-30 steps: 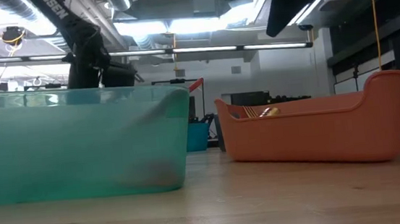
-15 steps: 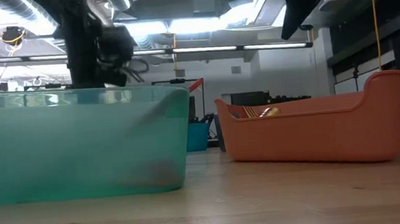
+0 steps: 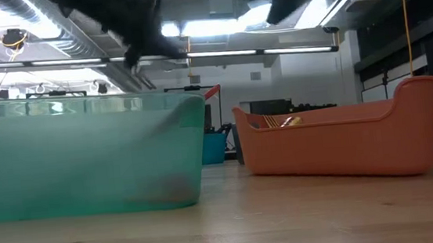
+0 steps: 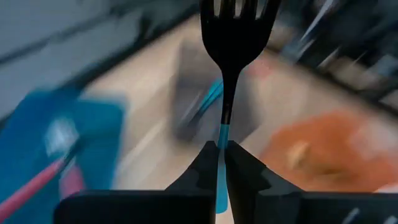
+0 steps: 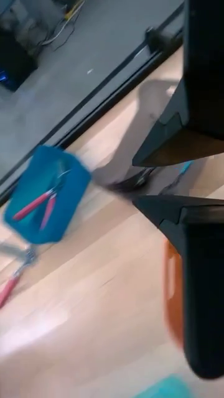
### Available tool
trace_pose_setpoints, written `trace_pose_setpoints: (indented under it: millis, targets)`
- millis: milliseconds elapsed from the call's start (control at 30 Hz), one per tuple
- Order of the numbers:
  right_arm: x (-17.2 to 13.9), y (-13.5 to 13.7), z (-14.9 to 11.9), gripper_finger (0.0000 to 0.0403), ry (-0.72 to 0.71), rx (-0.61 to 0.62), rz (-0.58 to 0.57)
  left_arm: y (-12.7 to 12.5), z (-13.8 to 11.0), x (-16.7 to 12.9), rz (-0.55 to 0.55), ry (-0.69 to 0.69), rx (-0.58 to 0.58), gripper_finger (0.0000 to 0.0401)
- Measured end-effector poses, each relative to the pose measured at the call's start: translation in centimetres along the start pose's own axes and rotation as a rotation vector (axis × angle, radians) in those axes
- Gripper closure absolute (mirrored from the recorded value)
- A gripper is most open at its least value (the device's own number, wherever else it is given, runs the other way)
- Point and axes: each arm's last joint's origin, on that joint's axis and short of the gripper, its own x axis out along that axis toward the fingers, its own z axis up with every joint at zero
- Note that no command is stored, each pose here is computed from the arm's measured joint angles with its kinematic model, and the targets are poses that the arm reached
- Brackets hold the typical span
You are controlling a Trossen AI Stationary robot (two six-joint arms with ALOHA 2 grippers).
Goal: Sort silverware by color (type)
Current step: Put the blue fork into the black bin
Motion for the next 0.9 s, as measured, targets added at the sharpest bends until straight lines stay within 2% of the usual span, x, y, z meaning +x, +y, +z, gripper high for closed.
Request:
trace_pose_setpoints:
  millis: [67, 200, 467, 667, 900]
  targets:
    - [0.0, 0.3, 0.5, 0.0329, -0.043, 0.006, 0.028, -1.4, 0.6, 0.2, -0.063, -0.095, 0.001, 0.0392]
    - [-0.2, 1.1, 1.9, 0.0329, -0.153, 0.026, 0.09, -3.4, 0.9, 0.4, -0.122, -0.215, -0.002, 0.0392]
    - [-0.7, 1.8, 3.8, 0.0329, -0.312, 0.025, 0.15, -6.5, 0.6, 0.3, -0.211, -0.324, -0.029, 0.0391]
    - [-0.9, 2.0, 4.1, 0.0329, -0.333, 0.034, 0.195, -8.0, 0.4, 0.0, -0.24, -0.386, -0.043, 0.0391]
    - [-0.9, 2.1, 4.1, 0.0329, -0.325, 0.029, 0.23, -8.6, 0.6, -0.4, -0.253, -0.432, -0.061, 0.0391]
